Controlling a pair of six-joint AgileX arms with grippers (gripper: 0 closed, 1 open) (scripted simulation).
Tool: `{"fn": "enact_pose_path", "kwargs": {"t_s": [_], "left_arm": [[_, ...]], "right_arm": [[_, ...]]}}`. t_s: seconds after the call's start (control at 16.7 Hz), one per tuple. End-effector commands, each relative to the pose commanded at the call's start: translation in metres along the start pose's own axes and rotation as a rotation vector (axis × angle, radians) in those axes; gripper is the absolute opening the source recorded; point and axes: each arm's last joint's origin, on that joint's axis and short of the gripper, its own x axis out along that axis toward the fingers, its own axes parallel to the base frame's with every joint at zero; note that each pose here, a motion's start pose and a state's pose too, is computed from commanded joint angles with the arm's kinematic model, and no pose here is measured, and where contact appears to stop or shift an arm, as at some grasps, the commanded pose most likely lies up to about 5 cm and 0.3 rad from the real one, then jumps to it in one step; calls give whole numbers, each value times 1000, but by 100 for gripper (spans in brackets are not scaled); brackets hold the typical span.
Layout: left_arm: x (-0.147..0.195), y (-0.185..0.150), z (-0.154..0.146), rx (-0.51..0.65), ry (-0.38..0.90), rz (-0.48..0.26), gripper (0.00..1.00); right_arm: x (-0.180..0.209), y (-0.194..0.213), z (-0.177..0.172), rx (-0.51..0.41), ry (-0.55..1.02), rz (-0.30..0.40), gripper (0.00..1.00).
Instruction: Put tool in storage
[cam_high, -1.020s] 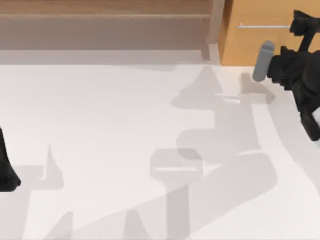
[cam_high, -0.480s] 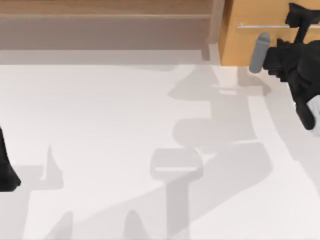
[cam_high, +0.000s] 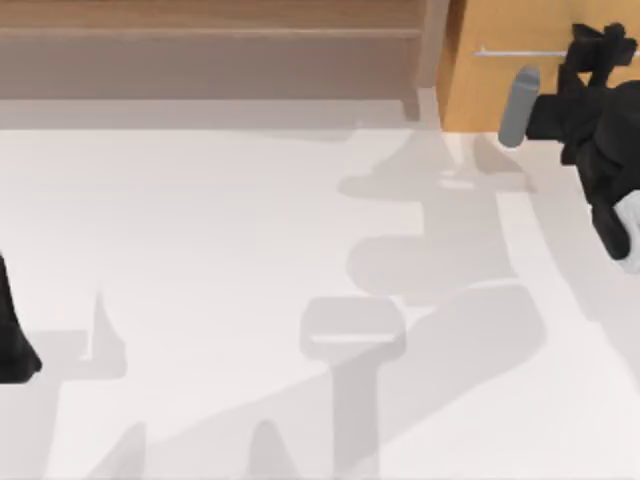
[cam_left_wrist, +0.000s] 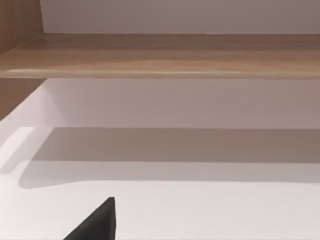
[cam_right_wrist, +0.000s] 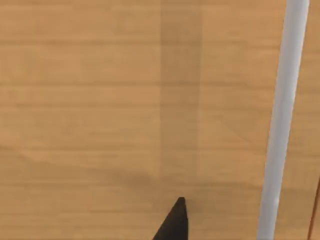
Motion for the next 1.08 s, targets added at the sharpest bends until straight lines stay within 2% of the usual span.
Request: {"fn": "enact_pose_path", "kwargs": {"t_s": [0.3,0.9,1.08], "left_arm": [[0,0,0,0,0,0,100],[0,0,0,0,0,0,100],[0,0,0,0,0,0,100]], "right_arm": [[0,0,0,0,0,0,2],[-1,1,2,2,-3,3,0],[-16,-3,3,5,-4,-12,0]]}}
